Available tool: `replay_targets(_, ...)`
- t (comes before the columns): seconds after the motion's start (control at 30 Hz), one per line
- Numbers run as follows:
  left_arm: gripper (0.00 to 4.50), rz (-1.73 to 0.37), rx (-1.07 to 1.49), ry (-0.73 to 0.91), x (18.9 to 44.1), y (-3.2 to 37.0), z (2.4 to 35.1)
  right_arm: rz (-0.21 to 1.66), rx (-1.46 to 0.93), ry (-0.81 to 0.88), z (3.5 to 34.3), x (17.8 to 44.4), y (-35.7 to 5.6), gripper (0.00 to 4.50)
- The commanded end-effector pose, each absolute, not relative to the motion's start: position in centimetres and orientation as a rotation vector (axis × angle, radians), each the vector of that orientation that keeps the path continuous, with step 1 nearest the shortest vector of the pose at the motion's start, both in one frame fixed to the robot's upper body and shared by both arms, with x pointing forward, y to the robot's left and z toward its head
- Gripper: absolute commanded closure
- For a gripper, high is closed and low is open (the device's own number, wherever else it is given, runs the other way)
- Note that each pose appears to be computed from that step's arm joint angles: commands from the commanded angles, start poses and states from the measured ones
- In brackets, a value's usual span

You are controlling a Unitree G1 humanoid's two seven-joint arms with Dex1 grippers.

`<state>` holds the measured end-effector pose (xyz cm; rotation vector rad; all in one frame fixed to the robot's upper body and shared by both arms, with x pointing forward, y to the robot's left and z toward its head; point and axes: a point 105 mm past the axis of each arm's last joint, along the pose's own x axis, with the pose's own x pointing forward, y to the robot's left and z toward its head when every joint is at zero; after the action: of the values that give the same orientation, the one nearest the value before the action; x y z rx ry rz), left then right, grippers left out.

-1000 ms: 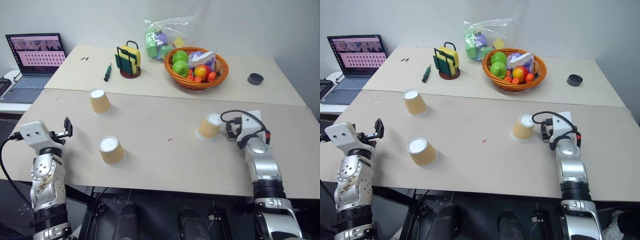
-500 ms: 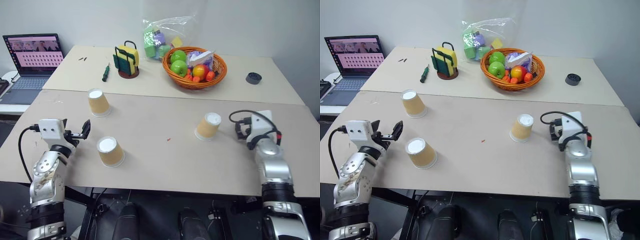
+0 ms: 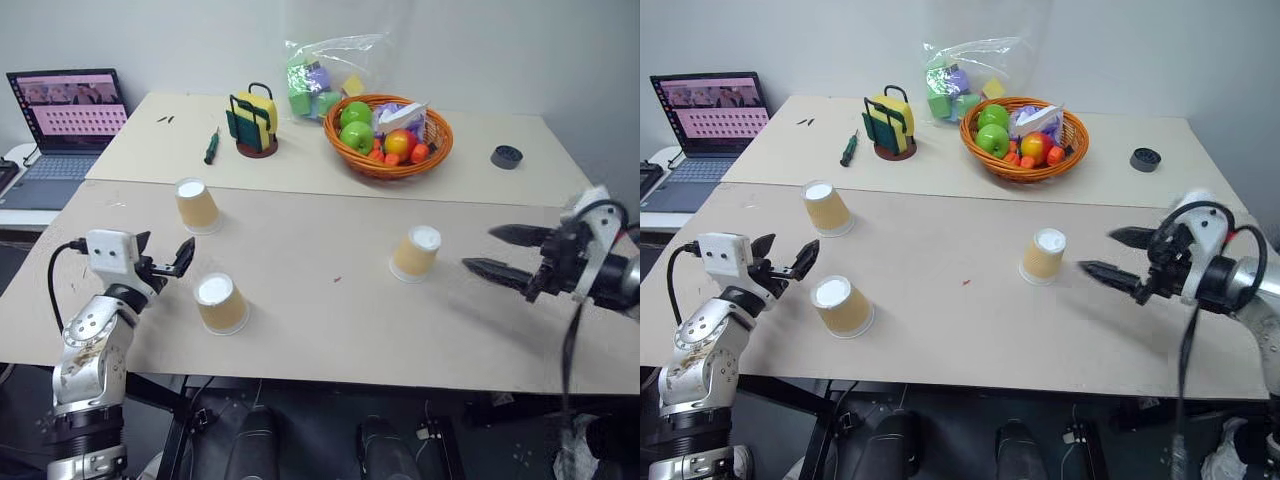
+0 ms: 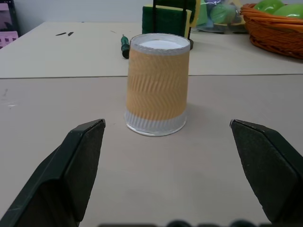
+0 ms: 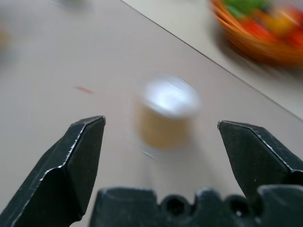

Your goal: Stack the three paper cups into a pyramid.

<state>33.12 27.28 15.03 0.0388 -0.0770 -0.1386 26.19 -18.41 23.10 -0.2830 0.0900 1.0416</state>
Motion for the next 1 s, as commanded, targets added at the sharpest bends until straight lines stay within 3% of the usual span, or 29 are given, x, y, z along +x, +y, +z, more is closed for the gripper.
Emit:
replay_targets(0.03, 0.0, -0.155, 0.078, -0.106, 32.3, 27.3, 16.6, 1.264, -0.341, 0.08, 23.0, 24.2, -12.8, 0.05)
replay_targets(0.17, 0.0, -0.181, 0.139, -0.067, 30.3, 28.2, 17.1, 1.265, -0.448, 0.102, 20.0, 26.0, -9.0, 0.05)
replay_targets(0.33, 0.0, -0.252, 0.204, 0.018, 27.3, 29.2, 17.8, 1.249, -0.436, 0.075, 18.9, 27.6, -7.4, 0.05)
replay_targets(0.5, 0.0, -0.531, 0.279, 0.132, 24.6, 25.7, 17.2, 1.212, -0.417, 0.052, 19.1, 28.7, -7.5, 0.05)
replay_targets(0.67, 0.0, -0.692, 0.291, 0.142, 24.6, 22.3, 16.3, 1.203, -0.415, 0.047, 19.0, 28.9, -7.6, 0.05)
replay_targets(1.0, 0.0, -0.808, 0.304, 0.142, 25.4, 19.7, 15.2, 1.163, -0.403, 0.043, 19.1, 28.8, -8.2, 0.05)
